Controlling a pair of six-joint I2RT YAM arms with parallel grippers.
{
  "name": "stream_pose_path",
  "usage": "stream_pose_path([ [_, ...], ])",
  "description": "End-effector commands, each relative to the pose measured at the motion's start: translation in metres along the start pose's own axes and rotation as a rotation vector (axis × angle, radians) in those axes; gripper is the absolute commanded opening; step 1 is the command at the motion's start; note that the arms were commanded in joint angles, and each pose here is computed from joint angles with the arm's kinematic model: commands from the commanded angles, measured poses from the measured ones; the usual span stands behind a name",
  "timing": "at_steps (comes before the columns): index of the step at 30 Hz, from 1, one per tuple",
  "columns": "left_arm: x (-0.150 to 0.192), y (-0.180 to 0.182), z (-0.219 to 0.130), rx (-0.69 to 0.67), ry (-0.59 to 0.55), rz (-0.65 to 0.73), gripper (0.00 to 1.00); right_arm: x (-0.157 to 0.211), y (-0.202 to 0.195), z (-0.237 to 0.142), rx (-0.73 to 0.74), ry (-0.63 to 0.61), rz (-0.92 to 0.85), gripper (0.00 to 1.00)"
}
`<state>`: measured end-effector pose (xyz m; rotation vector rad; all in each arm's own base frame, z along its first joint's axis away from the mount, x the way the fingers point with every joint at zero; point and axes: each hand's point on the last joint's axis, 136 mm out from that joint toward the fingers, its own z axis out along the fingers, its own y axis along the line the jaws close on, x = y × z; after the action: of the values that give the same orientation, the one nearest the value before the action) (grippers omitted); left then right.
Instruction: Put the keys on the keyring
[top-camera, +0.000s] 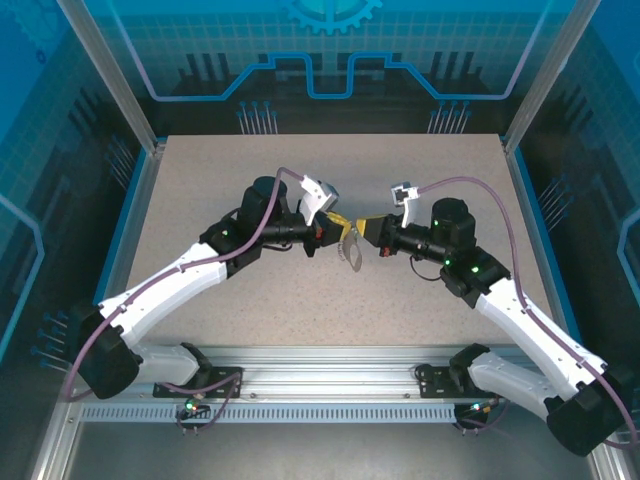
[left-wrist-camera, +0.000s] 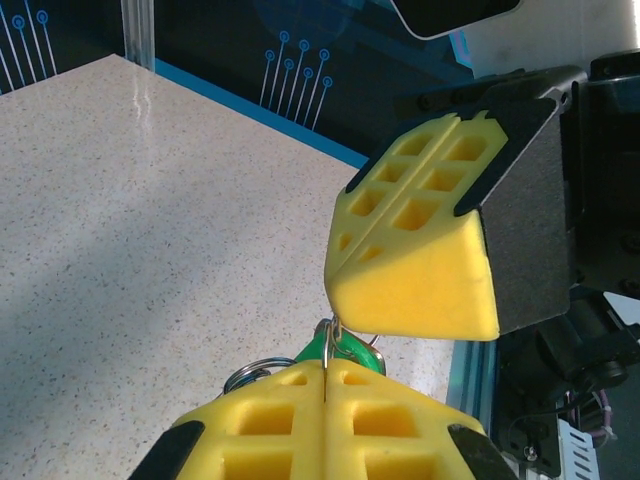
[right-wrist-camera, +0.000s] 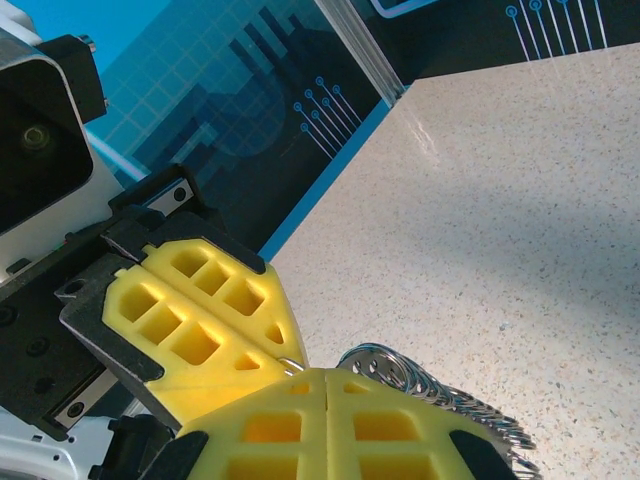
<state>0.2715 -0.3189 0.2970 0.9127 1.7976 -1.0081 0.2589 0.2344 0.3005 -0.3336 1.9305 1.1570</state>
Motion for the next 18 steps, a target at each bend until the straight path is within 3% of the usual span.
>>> stream_pose_path([
  [1, -0.027, -0.012, -0.012, 0.005, -0.105, 0.053, 0.0, 0.007, 0.001, -0.001, -0.029, 0.022, 0.017, 0.0],
  [14, -0.037, -0.008, -0.016, -0.025, -0.175, 0.048, 0.0, 0.015, -0.004, 0.0, -0.024, 0.041, 0.035, 0.0],
  [18, -0.039, -0.008, -0.016, -0.023, -0.186, 0.046, 0.0, 0.015, -0.011, -0.003, -0.003, 0.037, 0.052, 0.17],
])
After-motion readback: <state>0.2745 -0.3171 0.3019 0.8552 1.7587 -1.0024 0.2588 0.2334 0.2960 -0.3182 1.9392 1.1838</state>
